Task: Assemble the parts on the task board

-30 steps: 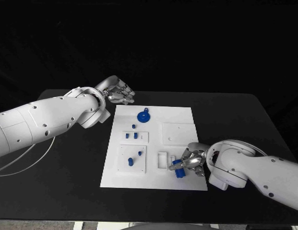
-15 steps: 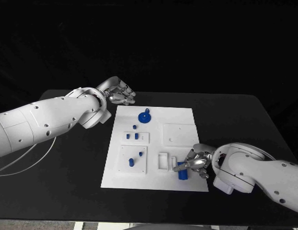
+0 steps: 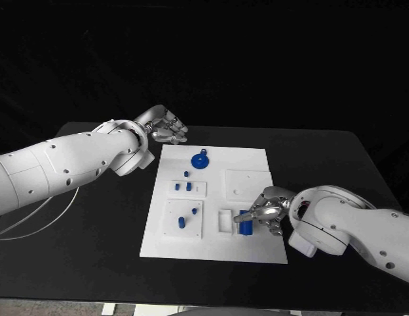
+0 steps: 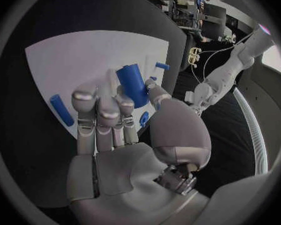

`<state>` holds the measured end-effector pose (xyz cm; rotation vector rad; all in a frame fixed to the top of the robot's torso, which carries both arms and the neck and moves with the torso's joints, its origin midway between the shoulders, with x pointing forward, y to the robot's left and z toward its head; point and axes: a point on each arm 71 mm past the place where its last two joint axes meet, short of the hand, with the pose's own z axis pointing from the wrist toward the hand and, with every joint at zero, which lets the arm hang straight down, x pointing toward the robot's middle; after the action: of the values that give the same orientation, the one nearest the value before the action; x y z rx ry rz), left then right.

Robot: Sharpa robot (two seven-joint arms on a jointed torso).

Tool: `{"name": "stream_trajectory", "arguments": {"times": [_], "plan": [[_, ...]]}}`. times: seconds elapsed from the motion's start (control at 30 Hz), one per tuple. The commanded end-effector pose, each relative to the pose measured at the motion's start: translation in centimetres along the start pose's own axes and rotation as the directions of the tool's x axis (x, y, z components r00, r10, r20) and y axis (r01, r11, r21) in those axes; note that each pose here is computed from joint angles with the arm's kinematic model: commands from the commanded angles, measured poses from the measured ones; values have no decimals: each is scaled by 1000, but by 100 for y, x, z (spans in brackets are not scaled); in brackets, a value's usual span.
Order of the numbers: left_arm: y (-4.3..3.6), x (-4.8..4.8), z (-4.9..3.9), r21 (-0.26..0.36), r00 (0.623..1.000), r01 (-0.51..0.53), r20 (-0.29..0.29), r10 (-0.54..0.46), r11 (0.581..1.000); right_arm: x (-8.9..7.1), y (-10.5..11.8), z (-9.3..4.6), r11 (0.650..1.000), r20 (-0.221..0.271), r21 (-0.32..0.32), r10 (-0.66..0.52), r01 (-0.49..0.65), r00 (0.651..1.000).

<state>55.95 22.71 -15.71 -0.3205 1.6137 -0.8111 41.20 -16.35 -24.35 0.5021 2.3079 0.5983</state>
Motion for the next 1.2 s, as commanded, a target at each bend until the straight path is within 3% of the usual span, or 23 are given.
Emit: {"name": "stream_trajectory", "arguments": {"times": [0.03,0.27,0.83,1.2], "plan": [[-19,19,8,0,1000,7,-13,-7,1000,-6,52,26,1000,-13,3,27,-27,1000],[-26,29,14,-1,1000,7,-17,-7,1000,-27,129,97,1000,-22,11,17,-16,1000],[-33,54,24,-10,999,6,-34,-6,1000,119,167,228,998,-109,39,-50,54,993],[-35,59,26,-11,999,6,-37,-6,1000,145,193,262,997,-101,39,-56,60,993]]}}
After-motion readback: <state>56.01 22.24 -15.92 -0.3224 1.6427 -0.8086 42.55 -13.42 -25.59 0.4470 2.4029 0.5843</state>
